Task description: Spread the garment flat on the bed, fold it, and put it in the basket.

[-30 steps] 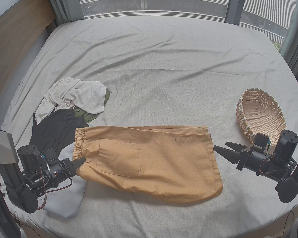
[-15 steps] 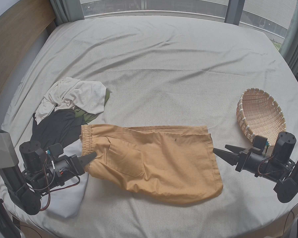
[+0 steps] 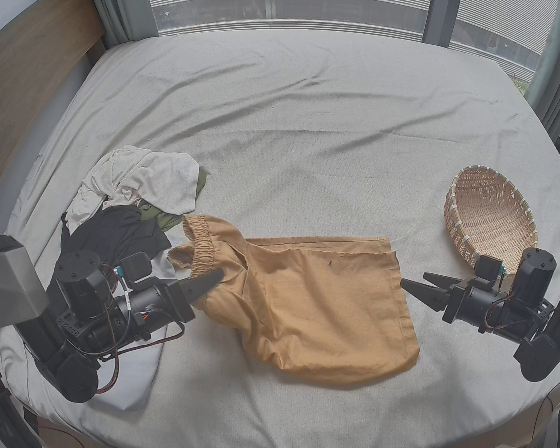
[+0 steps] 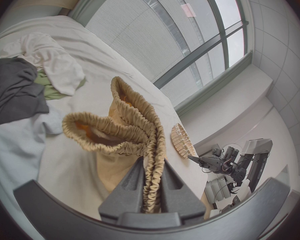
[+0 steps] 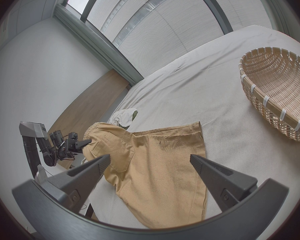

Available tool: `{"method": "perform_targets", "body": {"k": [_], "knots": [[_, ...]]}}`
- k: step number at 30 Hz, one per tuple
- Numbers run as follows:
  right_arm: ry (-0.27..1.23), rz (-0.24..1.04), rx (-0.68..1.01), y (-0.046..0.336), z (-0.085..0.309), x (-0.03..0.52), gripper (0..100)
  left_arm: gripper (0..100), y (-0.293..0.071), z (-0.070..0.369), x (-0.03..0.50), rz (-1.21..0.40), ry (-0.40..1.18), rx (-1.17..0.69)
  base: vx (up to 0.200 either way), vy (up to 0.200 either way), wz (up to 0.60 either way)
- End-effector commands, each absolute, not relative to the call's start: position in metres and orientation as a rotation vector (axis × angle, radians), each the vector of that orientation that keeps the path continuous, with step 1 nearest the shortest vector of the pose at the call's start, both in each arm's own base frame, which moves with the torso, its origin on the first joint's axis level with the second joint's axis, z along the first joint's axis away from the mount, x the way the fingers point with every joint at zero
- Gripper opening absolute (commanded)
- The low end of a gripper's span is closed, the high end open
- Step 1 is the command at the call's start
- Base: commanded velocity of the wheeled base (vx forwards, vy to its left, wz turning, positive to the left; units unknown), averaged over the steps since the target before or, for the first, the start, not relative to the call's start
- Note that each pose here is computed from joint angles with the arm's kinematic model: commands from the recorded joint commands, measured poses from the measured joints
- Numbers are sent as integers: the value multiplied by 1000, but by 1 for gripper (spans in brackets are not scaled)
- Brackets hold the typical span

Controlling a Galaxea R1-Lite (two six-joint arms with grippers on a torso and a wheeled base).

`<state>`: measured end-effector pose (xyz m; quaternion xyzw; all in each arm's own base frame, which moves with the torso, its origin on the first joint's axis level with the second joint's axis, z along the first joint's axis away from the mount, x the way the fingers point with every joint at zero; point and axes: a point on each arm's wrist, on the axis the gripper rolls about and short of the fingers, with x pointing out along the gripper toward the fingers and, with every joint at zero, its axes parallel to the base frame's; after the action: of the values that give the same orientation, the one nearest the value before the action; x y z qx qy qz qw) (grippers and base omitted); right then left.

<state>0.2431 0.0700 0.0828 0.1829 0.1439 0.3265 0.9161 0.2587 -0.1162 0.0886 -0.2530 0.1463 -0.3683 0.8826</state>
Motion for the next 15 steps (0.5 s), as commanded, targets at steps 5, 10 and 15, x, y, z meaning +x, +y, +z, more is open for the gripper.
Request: {"method": "perform_targets", "body": {"k": [5,10,15], "knots": [[286,673,377,70,85,243,100,0,-147,85,260,-860,317,-517,0,0,0],[269,674,377,69,89,243,100,0,-167,84,265,-912,307,-513,0,0,0],[257,668,378,67,91,245,100,0,-188,74,268,-957,330,-506,0,0,0]]}}
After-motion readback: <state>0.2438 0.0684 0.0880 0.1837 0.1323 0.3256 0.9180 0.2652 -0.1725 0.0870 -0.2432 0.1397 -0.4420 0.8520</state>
